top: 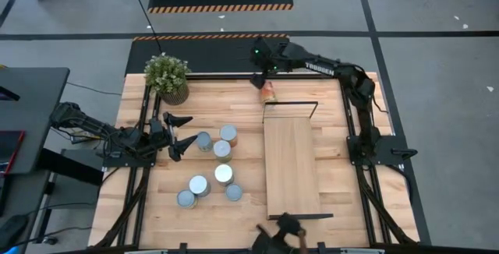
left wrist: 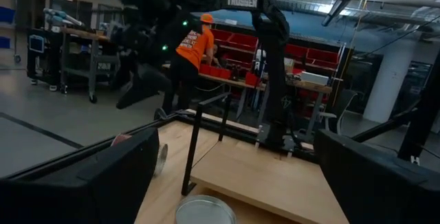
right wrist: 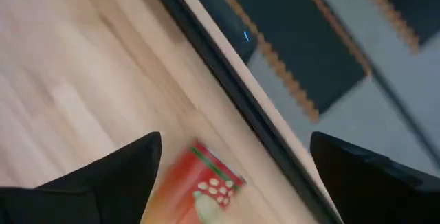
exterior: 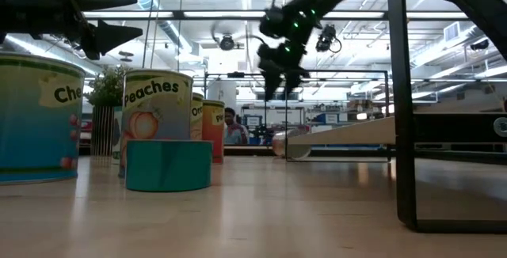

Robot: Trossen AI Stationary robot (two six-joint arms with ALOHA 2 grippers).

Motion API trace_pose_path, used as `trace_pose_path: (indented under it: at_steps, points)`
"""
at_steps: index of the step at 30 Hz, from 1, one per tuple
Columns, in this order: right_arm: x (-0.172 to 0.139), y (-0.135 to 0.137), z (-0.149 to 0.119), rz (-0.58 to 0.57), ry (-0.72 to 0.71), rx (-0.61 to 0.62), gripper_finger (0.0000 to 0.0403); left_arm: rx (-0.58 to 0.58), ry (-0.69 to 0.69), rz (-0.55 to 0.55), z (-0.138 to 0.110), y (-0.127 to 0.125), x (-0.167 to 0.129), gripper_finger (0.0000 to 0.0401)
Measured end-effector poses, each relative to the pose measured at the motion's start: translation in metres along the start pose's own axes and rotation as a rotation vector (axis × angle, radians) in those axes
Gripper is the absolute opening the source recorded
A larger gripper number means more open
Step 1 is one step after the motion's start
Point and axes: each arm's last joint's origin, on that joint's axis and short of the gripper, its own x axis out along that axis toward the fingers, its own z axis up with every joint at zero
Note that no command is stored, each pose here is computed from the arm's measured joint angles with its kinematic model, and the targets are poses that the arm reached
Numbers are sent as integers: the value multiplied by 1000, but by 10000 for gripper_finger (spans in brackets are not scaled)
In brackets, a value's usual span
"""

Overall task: Pick and place cans onto a shelf
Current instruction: Put the canned corn on the shelf

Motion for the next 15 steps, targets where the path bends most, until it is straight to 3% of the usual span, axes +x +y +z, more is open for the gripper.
trace_pose_path:
  at_steps: [6, 15]
  points:
    - [3, -29, -18, 42, 180, 133, 393, 2, 3, 0, 0, 0, 0, 393]
    - [2, -40, -42, -17, 413, 196, 399, 5, 7, 0, -1, 0, 0, 393]
